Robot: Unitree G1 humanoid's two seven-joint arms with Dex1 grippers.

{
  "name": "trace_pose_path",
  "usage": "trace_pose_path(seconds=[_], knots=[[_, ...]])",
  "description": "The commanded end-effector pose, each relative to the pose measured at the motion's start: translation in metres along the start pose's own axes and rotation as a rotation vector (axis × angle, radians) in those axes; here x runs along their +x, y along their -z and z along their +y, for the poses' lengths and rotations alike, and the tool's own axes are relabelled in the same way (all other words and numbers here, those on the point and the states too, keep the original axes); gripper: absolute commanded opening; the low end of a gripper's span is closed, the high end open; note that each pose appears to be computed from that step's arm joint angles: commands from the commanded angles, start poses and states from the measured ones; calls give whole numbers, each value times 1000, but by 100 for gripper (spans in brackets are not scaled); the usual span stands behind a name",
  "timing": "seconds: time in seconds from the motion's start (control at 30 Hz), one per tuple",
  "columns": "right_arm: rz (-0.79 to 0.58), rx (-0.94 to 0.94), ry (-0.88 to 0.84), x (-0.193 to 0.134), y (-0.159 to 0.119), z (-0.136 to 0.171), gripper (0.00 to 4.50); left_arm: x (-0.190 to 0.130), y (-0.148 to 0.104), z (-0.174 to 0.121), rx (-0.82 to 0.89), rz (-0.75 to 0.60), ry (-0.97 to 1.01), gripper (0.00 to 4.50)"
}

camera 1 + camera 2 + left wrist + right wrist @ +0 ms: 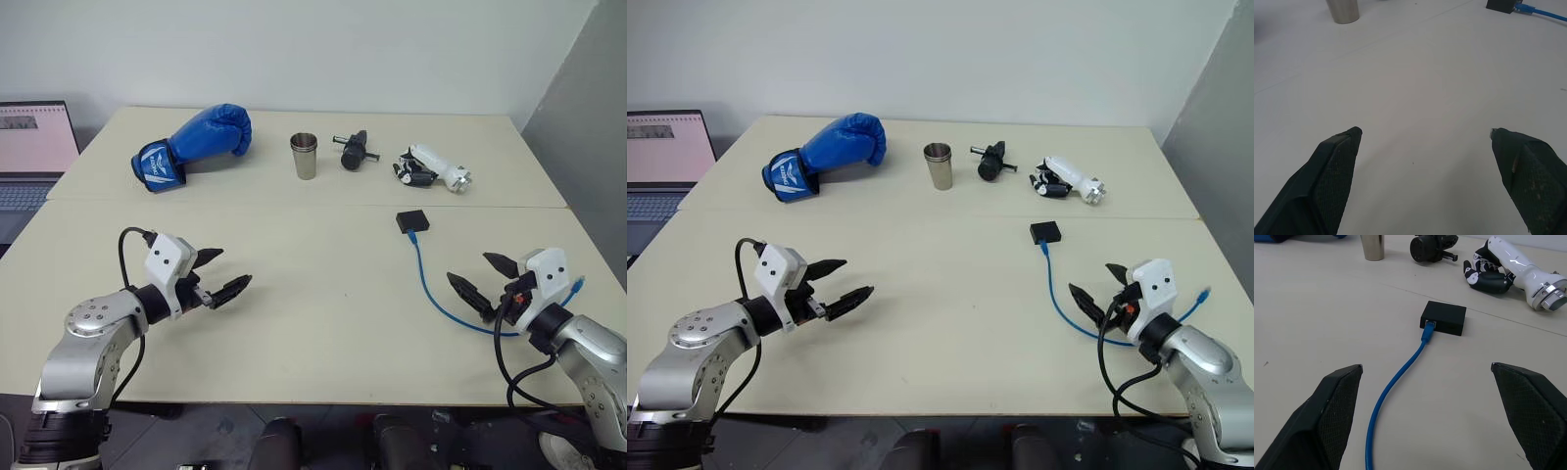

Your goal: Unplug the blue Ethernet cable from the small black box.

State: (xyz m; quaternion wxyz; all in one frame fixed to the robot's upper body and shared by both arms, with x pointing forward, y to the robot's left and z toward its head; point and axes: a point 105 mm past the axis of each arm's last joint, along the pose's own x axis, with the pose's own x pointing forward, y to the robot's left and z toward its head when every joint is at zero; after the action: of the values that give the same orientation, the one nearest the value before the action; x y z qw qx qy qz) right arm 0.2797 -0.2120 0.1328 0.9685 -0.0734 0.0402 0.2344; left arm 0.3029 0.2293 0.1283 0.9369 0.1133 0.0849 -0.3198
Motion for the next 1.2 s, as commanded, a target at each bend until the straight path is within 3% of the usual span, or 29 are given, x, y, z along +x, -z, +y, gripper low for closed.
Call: trace_pose_path(seconds=[0.03, 0.6, 0.93, 1.2], knots=[[-30, -31, 4, -2, -10, -4, 447, -1, -19, -4, 29, -56, 24, 450], [-24, -35, -26, 1, -15, 0, 447, 3, -16, -15, 62, -5, 55, 450], [-26, -41, -40, 6, -17, 7, 447, 9, -21, -19, 110, -45, 112, 450], [-6, 5, 30, 51, -12, 30, 447, 14, -28, -57, 95, -34, 367, 450]])
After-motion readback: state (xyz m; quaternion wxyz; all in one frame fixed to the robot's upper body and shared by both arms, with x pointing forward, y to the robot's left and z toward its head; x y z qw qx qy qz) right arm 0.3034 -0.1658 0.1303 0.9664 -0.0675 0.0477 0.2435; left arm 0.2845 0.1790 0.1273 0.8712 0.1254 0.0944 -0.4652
